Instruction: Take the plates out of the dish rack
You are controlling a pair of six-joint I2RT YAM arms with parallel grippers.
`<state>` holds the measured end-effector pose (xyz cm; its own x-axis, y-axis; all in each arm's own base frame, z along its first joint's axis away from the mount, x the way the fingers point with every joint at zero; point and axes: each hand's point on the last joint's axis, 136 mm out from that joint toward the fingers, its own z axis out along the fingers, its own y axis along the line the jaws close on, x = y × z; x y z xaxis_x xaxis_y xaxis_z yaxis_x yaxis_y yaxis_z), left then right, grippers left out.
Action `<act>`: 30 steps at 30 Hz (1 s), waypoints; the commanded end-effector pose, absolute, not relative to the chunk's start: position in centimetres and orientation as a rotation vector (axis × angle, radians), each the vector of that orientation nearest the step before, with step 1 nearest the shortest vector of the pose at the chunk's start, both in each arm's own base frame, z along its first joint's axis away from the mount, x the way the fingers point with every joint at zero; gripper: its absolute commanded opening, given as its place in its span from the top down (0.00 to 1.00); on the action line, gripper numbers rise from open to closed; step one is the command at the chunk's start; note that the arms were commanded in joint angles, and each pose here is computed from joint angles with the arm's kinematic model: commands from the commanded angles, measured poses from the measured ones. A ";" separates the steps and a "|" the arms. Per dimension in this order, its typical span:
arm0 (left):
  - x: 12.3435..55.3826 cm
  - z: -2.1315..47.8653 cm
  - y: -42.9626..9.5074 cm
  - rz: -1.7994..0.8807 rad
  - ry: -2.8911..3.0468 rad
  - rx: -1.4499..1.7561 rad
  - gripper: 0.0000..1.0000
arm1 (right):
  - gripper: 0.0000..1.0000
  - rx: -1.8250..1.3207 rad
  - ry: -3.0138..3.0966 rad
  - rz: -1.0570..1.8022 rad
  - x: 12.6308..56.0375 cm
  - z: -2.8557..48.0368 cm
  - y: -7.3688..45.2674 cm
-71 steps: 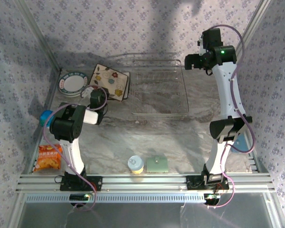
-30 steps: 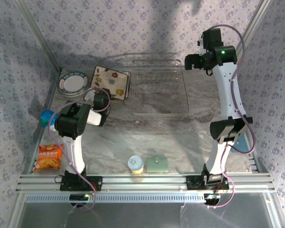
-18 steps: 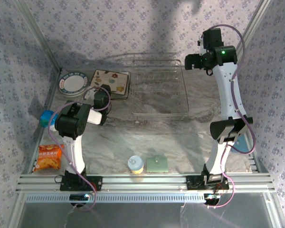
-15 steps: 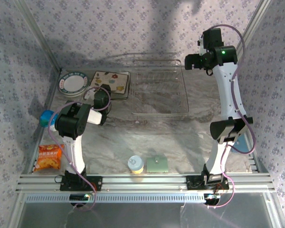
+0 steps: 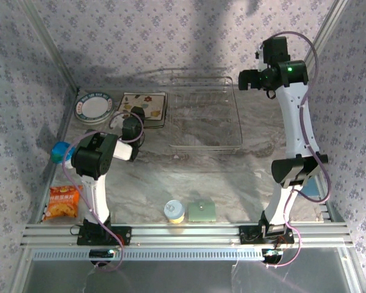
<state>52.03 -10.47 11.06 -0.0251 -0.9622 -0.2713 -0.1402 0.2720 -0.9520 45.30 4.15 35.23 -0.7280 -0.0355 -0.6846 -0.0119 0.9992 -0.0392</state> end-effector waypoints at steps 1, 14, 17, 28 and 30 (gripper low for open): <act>52.5 16.3 -11.2 -1.029 1.317 -1.034 0.38 | 0.01 -0.050 2.356 -0.026 44.8 36.3 4.4; 52.0 15.1 -11.5 -0.967 1.439 -1.069 0.30 | 0.01 -0.052 2.359 -0.009 45.0 35.9 4.5; 51.8 14.1 -11.8 -0.922 1.539 -1.100 0.28 | 0.01 -0.051 2.357 -0.006 45.0 35.9 4.5; 52.0 13.8 -12.7 -0.850 1.748 -1.105 0.21 | 0.01 -0.051 2.348 0.010 45.0 36.1 4.6; 52.0 13.7 -12.8 -0.847 1.775 -1.105 0.21 | 0.01 -0.051 2.346 0.011 45.0 36.1 4.6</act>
<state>51.17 -12.23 9.42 -0.2230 -0.9262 -0.3040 -0.4052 0.3717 -0.8352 45.62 4.68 34.94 -0.7204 -0.0341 -0.6927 -0.0313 0.9994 -0.0165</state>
